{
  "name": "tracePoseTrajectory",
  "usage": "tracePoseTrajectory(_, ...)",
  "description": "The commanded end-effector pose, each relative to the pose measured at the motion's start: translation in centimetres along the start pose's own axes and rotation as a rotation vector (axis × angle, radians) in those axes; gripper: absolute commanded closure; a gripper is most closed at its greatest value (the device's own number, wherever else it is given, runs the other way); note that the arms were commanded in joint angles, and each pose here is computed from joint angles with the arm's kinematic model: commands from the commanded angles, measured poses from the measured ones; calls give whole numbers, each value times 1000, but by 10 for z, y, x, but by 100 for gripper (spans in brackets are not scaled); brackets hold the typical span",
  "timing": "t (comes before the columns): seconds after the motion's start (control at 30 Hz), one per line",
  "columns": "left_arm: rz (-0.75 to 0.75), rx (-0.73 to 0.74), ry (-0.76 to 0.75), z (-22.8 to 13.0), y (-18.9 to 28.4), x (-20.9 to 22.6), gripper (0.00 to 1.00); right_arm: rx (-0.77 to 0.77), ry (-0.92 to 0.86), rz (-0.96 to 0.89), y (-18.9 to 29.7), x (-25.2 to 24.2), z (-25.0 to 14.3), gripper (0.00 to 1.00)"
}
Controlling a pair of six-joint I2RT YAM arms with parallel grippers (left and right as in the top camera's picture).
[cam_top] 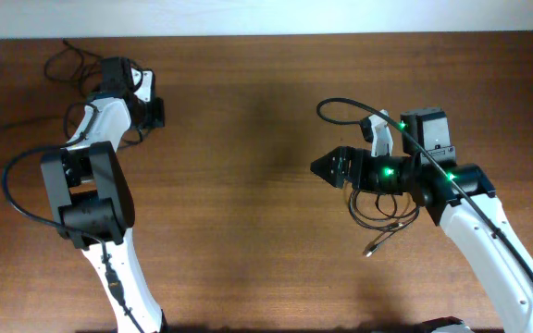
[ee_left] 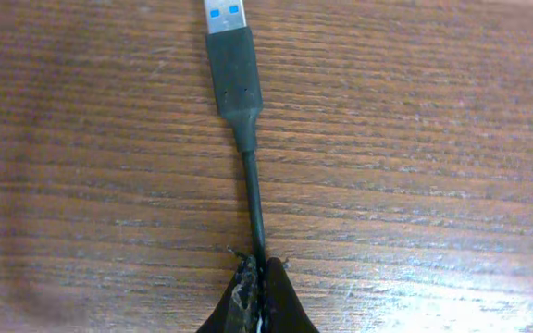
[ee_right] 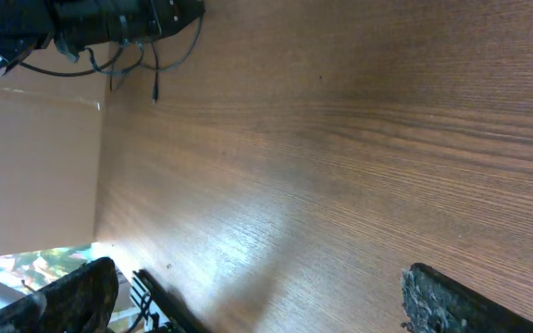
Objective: Untangle cables
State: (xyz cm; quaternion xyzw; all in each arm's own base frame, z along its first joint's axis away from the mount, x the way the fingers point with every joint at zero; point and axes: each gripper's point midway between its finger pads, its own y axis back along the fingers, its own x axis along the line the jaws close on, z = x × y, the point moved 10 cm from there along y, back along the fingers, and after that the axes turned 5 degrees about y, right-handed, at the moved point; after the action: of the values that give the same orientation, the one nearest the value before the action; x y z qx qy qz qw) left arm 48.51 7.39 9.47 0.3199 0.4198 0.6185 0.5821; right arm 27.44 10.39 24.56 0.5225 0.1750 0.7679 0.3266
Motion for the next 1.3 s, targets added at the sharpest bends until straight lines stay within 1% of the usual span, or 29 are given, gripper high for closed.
tracePoseTrajectory(0.0, -5, -56, 118, 15, 17, 0, 100, -1, 19, -5, -1, 1, 1, 2)
tracePoseTrajectory(0.13, 1, -110, 130, 26, 39, -1, 100, -1, 20, -5, -1, 1, 1, 1)
tracePoseTrajectory(0.17, 41, -129, 195, 28, 46, 2, 100, -1, 20, -5, -1, 1, 1, 1)
tracePoseTrajectory(0.23, 161, -183, 403, 33, 62, 10, 100, -1, 20, -4, -1, 1, 1, 2)
tracePoseTrajectory(0.27, 183, -204, 435, 35, 67, 12, 100, -1, 20, -4, -1, 1, 1, 2)
tracePoseTrajectory(0.47, 190, -235, 445, 39, 81, 12, 100, -1, 19, -5, -1, 1, 1, 2)
tracePoseTrajectory(0.5, 202, -235, 483, 38, 81, 15, 100, -1, 19, -5, -1, 1, 1, 1)
tracePoseTrajectory(0.57, 217, -237, 643, 34, 82, 25, 100, 2, 17, -6, -1, 1, 0, 2)
tracePoseTrajectory(0.6, 221, -240, 758, 32, 83, 35, 100, 4, 15, -7, -1, 1, 0, 2)
tracePoseTrajectory(0.63, 224, -243, 799, 31, 83, 39, 100, 4, 15, -7, -1, 1, 0, 2)
tracePoseTrajectory(0.87, 242, -267, 984, 24, 92, 91, 100, 4, 15, -7, -1, 1, 0, 1)
tracePoseTrajectory(1.13, 279, -286, 1062, 15, 101, 133, 100, 4, 15, -7, -1, 1, 0, 2)
tracePoseTrajectory(1.23, 286, -292, 1075, 13, 102, 141, 92, 4, 15, -7, -1, 1, 0, 1)
tracePoseTrajectory(1.27, 288, -294, 1077, 13, 103, 142, 84, 4, 15, -7, -1, 1, 0, 1)
